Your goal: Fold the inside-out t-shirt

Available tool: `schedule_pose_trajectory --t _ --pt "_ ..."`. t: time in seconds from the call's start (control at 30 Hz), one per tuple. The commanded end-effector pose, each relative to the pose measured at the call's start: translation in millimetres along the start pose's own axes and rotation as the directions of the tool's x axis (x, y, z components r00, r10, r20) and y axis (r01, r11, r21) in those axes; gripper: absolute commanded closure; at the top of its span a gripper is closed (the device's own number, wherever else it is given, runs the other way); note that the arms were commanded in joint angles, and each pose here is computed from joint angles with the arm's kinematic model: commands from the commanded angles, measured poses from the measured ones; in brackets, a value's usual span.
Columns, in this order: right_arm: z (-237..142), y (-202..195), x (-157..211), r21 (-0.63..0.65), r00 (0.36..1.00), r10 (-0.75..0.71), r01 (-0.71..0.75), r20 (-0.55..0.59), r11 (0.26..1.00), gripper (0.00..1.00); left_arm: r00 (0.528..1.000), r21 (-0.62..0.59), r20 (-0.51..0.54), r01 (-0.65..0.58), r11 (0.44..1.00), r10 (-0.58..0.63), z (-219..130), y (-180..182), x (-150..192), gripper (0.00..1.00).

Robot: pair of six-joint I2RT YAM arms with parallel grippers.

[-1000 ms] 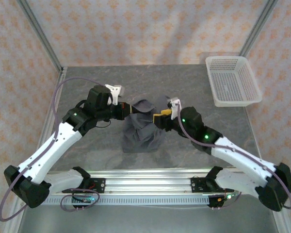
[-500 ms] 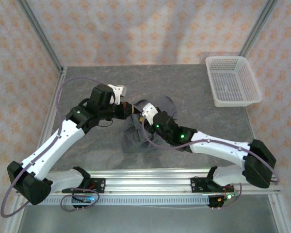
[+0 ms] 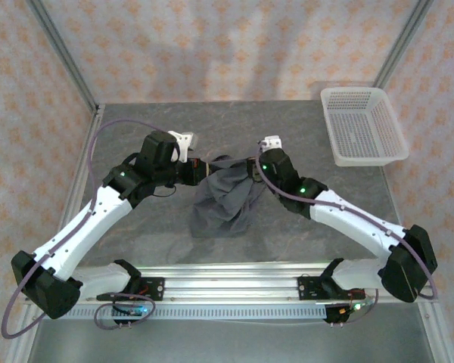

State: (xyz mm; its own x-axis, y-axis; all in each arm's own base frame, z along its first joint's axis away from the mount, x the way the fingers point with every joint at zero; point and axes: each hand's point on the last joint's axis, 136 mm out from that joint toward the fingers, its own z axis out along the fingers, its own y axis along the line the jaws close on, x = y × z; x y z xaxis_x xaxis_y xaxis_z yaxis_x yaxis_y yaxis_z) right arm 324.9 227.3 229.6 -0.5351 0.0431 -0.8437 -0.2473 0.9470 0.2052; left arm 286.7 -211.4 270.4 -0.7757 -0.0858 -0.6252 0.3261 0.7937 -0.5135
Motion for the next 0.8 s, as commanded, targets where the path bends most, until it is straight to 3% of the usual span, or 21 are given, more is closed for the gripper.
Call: schedule_pose_trajectory --t 0.0,0.03,0.07,0.17,0.23,0.33,0.37,0.47,0.53,0.63,0.77 --pt "-7.1 37.3 19.4 -0.179 0.949 0.262 -0.292 -0.174 0.94 0.85 0.999 0.01 0.038 -0.025 1.0 0.025 -6.3 -4.4 -11.0 1.0" --pt "-11.7 47.9 14.1 -0.248 0.94 0.296 -0.332 -0.173 0.91 1.0 0.999 -0.027 0.035 -0.02 0.999 0.021 -5.4 2.7 -9.5 1.0" --pt "-18.3 58.2 6.6 -0.327 0.932 0.322 -0.36 -0.166 0.874 1.0 0.999 -0.083 0.032 -0.005 0.996 0.008 -5.3 13.4 -7.9 1.0" --pt "-53.7 94.2 -26.8 -0.613 0.902 0.404 -0.409 -0.156 0.676 1.0 0.998 -0.342 -0.011 0.048 0.938 -0.055 3.8 70.9 5.8 1.0" --pt "-78.9 114.3 -43.1 -0.75 0.896 0.406 -0.39 -0.177 0.534 1.0 0.991 -0.396 -0.055 0.089 0.914 -0.121 26.1 100.6 19.0 1.0" --pt "-95.7 122.5 -54.6 -0.816 0.889 0.42 -0.374 -0.18 0.441 1.0 0.981 -0.373 -0.06 0.148 0.916 -0.183 59.4 119.1 26.8 1.0" --pt "-96.8 120.6 -57.6 -0.821 0.882 0.436 -0.377 -0.178 0.429 1.0 0.98 -0.379 -0.053 0.157 0.912 -0.191 65.6 123.9 26.5 0.98" --pt "-97.4 106.8 -68.1 -0.827 0.841 0.513 -0.405 -0.17 0.391 1.0 0.978 -0.444 -0.026 0.173 0.879 -0.206 76.2 148.1 25.4 0.82" --pt "-91.2 93.7 -69.9 -0.81 0.815 0.554 -0.436 -0.171 0.391 1.0 0.971 -0.425 -0.019 0.206 0.881 -0.237 78.1 155.5 24.0 0.7" --pt "-80.4 82.5 -62.5 -0.77 0.827 0.538 -0.448 -0.163 0.455 1.0 0.984 -0.321 0.01 0.174 0.931 -0.18 61.4 132.0 9.2 0.45" --pt "-71.9 80.0 -53.6 -0.741 0.862 0.48 -0.427 -0.162 0.518 1.0 0.998 -0.147 0.061 0.002 0.989 0.007 19.1 78.3 -10.4 0.34"
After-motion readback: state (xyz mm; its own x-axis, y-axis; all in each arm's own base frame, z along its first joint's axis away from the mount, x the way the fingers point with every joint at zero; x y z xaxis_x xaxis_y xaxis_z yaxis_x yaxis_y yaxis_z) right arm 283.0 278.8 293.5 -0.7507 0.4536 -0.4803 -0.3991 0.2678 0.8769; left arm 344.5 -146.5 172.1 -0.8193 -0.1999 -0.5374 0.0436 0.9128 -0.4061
